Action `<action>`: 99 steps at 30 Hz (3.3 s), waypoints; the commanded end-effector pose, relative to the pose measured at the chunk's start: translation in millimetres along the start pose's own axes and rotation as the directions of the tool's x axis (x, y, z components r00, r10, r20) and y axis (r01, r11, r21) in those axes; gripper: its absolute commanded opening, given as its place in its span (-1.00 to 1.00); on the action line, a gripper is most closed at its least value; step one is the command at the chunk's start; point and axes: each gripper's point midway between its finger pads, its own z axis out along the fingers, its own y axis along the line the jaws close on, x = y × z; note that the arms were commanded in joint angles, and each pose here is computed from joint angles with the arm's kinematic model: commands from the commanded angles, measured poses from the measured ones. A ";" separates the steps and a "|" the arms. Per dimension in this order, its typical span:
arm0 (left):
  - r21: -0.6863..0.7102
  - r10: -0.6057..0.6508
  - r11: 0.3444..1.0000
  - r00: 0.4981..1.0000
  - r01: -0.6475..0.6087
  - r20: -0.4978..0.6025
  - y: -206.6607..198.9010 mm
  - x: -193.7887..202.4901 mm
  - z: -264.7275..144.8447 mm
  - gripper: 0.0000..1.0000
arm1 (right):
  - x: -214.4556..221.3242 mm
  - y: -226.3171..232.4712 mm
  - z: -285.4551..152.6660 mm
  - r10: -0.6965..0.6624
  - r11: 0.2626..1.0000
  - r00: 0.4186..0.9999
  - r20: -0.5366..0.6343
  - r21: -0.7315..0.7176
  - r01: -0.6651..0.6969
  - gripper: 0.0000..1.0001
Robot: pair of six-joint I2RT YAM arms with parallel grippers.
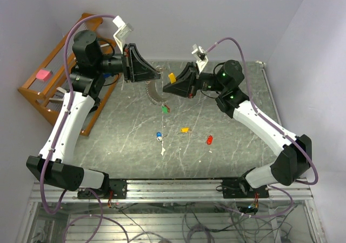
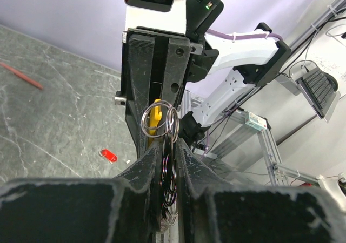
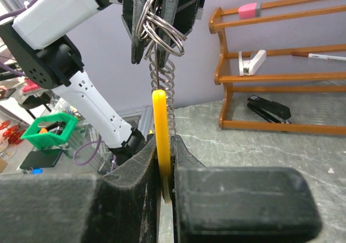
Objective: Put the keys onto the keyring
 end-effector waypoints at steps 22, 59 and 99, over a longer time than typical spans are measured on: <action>-0.158 0.049 0.986 0.999 -0.051 -0.021 8.5 26.5 -27.4 -0.86 | -15.8 -16.2 -88.5 0.012 0.920 0.994 -0.110 0.391 0.032 0.99; -0.472 0.040 0.881 0.998 -0.012 0.048 48.0 34.5 -96.1 -0.86 | 323.4 -89.1 -50.8 0.439 0.770 0.675 -0.594 0.636 0.059 -0.13; -0.462 0.050 0.887 0.995 -0.004 0.088 42.9 26.4 -104.0 -0.86 | 366.9 -88.6 -39.0 0.447 0.780 0.590 -0.673 0.616 0.112 -0.79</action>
